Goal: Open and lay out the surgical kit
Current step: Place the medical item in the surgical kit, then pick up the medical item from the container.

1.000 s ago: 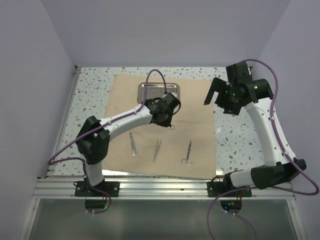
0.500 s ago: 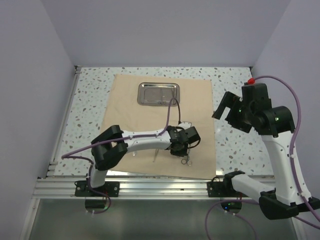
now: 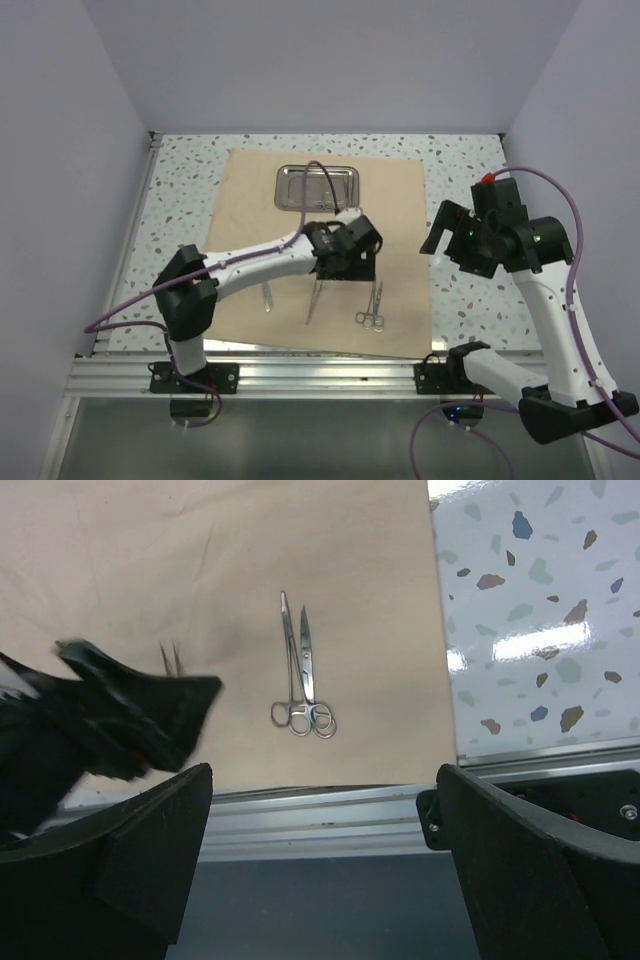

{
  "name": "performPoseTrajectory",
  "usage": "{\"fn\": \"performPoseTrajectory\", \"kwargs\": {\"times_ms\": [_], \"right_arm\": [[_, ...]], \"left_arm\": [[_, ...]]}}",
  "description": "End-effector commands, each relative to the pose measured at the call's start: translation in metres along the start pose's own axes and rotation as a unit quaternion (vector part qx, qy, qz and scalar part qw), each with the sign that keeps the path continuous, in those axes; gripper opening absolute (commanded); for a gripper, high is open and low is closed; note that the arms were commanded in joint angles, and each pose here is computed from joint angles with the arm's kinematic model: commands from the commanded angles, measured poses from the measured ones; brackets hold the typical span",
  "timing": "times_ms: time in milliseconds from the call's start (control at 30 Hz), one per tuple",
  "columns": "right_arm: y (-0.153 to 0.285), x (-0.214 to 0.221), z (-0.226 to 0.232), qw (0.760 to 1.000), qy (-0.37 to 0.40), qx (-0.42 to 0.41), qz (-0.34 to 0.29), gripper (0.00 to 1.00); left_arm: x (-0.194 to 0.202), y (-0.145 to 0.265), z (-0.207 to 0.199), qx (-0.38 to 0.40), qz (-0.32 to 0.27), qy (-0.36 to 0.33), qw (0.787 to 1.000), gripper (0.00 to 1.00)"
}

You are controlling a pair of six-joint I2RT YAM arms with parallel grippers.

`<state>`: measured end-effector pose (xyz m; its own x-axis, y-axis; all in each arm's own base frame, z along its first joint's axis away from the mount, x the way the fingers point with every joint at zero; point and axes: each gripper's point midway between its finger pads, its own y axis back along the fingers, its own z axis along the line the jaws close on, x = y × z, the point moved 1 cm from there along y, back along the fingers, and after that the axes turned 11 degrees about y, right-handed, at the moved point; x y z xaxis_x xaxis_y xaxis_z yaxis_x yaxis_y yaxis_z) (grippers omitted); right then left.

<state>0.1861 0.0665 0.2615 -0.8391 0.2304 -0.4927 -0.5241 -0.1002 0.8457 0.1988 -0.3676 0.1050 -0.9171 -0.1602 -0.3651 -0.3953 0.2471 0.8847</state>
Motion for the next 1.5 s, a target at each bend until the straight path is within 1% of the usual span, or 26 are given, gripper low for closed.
{"fn": "performPoseTrajectory", "kwargs": {"times_ms": [0,33,67,100,133,167,200,233,267,300,333,367,400,433,500,667,1000,1133,1400,1467], "right_arm": [[0.000,-0.005,0.007,1.000,0.000,-0.017,-0.007,0.98],[0.000,-0.008,0.008,1.000,-0.002,-0.017,-0.008,0.98],[0.000,-0.009,0.009,1.000,-0.004,-0.018,-0.008,0.98],[-0.003,-0.011,0.009,1.000,-0.006,-0.013,-0.005,0.98],[-0.003,-0.014,0.008,1.000,-0.006,-0.008,-0.009,0.99],[-0.004,-0.016,0.008,1.000,-0.011,-0.002,-0.008,0.98],[-0.005,-0.017,0.007,1.000,-0.013,0.003,-0.006,0.98],[-0.005,-0.019,0.007,1.000,-0.015,0.006,-0.009,0.98],[-0.006,-0.020,0.007,1.000,-0.021,0.008,-0.007,0.98],[-0.007,-0.021,0.007,1.000,-0.023,0.010,-0.006,0.98],[-0.009,-0.022,0.007,1.000,-0.027,0.014,-0.005,0.98],[-0.010,-0.022,0.007,1.000,-0.027,0.016,-0.003,0.98],[-0.011,-0.022,0.005,0.999,-0.028,0.021,-0.001,0.98],[-0.014,-0.022,0.004,0.999,-0.028,0.029,0.003,0.98],[-0.016,-0.023,0.003,0.999,-0.028,0.034,0.004,0.98],[-0.023,-0.026,0.001,0.999,-0.026,0.047,0.008,0.98],[-0.032,-0.027,-0.003,0.998,-0.008,0.063,0.019,0.98],[-0.033,-0.028,-0.005,0.998,0.003,0.066,0.021,0.98],[-0.034,-0.026,-0.008,0.997,0.016,0.071,0.026,0.98],[-0.033,-0.025,-0.009,0.997,0.019,0.072,0.026,0.98]], "left_arm": [[-0.114,0.020,0.028,0.000,-0.098,0.027,0.995,0.85],[-0.131,0.016,0.034,-0.004,-0.111,0.007,0.994,0.84],[-0.144,0.001,0.042,-0.020,-0.111,0.001,0.994,0.83],[-0.175,0.000,0.049,-0.023,-0.128,0.014,0.991,0.80],[-0.189,-0.006,0.054,-0.030,-0.131,-0.003,0.991,0.79],[-0.196,-0.028,0.061,-0.046,-0.121,-0.008,0.992,0.78],[-0.222,-0.026,0.062,-0.039,-0.135,-0.010,0.990,0.76],[-0.232,-0.034,0.063,-0.040,-0.138,-0.014,0.990,0.76],[-0.235,-0.055,0.068,-0.053,-0.127,-0.020,0.990,0.75],[-0.256,-0.053,0.066,-0.046,-0.141,-0.020,0.989,0.73],[-0.256,-0.073,0.071,-0.054,-0.129,-0.024,0.990,0.72],[-0.261,-0.079,0.070,-0.048,-0.125,-0.023,0.991,0.71],[-0.275,-0.079,0.069,-0.041,-0.133,-0.017,0.990,0.68],[-0.274,-0.094,0.072,-0.044,-0.122,-0.016,0.991,0.67],[-0.281,-0.100,0.070,-0.032,-0.123,-0.012,0.992,0.64],[-0.277,-0.120,0.068,-0.015,-0.109,-0.011,0.994,0.59],[-0.279,-0.127,0.061,-0.005,-0.110,-0.007,0.994,0.55],[-0.275,-0.133,0.063,-0.008,-0.101,-0.002,0.995,0.54],[-0.264,-0.139,0.057,-0.007,-0.093,-0.001,0.996,0.48],[-0.262,-0.140,0.056,-0.009,-0.092,-0.001,0.996,0.49]]}}
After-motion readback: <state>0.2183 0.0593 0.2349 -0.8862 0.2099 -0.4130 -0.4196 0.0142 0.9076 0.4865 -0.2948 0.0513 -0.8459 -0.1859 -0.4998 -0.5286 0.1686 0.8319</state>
